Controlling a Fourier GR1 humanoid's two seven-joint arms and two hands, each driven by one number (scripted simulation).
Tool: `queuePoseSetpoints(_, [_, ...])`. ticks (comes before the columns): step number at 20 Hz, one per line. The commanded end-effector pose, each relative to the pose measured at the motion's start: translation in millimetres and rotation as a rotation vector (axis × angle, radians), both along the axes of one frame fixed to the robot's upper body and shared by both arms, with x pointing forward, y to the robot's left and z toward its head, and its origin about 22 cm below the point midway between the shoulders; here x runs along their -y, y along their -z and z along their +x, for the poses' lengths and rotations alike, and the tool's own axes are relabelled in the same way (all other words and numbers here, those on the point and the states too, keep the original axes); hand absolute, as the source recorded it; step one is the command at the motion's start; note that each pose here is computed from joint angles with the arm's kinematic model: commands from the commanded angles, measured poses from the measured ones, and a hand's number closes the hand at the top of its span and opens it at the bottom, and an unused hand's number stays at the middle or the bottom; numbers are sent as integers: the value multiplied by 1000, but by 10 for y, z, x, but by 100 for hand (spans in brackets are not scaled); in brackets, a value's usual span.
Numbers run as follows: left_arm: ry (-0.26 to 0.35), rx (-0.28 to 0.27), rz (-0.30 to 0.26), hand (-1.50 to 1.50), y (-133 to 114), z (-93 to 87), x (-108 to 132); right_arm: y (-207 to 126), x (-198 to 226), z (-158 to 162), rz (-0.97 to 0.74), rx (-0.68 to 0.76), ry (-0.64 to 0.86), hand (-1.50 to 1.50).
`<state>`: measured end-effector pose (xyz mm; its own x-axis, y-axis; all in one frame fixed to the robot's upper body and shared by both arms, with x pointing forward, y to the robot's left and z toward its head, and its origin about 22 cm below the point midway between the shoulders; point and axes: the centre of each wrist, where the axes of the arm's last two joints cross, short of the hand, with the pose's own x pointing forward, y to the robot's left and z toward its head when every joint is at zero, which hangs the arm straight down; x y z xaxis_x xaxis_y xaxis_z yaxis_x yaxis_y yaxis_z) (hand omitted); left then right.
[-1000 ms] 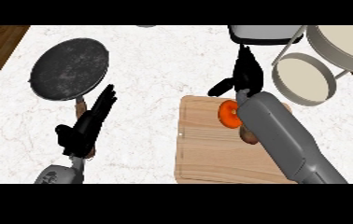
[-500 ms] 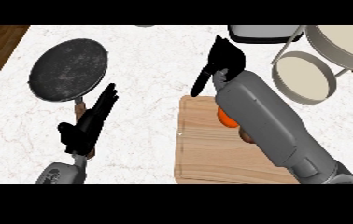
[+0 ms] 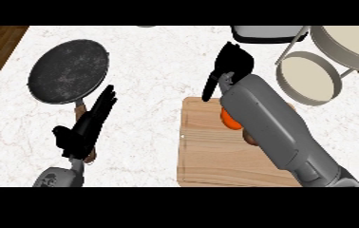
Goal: Pick the squash from the cutting board and place it in the tiered basket
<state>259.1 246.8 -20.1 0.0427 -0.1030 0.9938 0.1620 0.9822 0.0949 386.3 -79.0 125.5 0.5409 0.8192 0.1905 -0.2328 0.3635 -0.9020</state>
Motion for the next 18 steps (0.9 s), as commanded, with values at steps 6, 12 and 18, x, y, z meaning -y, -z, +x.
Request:
queuePoseSetpoints(6, [-2,9,-1,0,-30,62,-24,362,-18,-129,-65,-192,229,-150])
queuePoseSetpoints(12, [13,7,18,0,-83,120,29,347,118,-124,-58,-156,286,-150])
queuePoseSetpoints(18, [6,14,14,0,47,12,103,667,293,-341,-57,-214,328,-150])
